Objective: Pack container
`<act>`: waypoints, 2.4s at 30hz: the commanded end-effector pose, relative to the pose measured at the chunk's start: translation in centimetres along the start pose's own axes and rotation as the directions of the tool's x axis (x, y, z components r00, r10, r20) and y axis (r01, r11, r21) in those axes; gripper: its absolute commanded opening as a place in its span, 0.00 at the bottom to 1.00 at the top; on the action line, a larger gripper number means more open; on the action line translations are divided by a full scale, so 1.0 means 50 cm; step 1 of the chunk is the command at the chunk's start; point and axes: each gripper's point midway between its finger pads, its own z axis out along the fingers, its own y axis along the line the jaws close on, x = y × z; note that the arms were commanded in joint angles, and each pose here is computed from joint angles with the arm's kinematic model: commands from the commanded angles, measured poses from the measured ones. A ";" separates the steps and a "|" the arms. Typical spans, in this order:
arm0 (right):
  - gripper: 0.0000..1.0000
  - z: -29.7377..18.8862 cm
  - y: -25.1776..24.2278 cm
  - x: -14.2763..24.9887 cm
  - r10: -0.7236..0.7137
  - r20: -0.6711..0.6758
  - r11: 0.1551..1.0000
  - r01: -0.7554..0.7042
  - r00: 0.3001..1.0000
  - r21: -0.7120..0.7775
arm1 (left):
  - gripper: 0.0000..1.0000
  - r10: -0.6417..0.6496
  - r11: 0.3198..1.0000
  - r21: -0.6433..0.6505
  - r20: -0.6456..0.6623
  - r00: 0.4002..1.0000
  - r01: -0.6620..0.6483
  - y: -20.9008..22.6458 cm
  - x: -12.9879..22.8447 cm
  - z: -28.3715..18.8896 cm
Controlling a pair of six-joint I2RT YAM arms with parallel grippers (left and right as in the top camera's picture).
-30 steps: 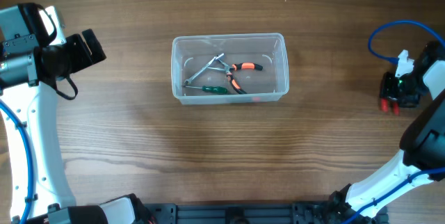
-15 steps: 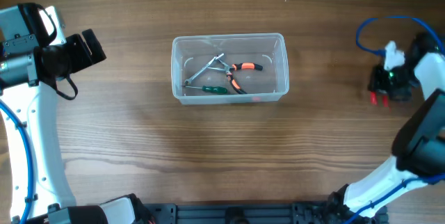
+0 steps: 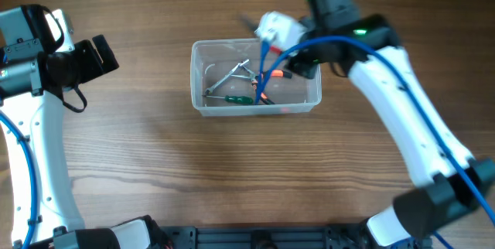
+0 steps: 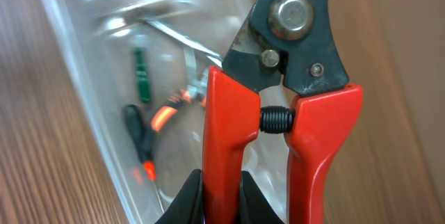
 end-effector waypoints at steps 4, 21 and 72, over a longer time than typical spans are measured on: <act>0.04 0.222 0.077 0.065 -0.097 -0.087 0.955 0.068 0.991 -0.288 | 1.00 -0.012 1.000 0.013 -0.010 1.000 0.012 -0.003 0.002 0.004; 0.52 0.175 0.011 0.044 0.045 -0.112 0.990 -0.059 0.993 -0.125 | 1.00 0.015 1.000 0.014 -0.010 1.000 -0.015 -0.003 0.002 0.004; 1.00 -0.223 0.102 0.468 0.582 0.616 0.237 -0.835 0.531 0.496 | 1.00 0.249 0.958 -0.037 0.596 0.764 -0.283 -0.028 0.243 -0.030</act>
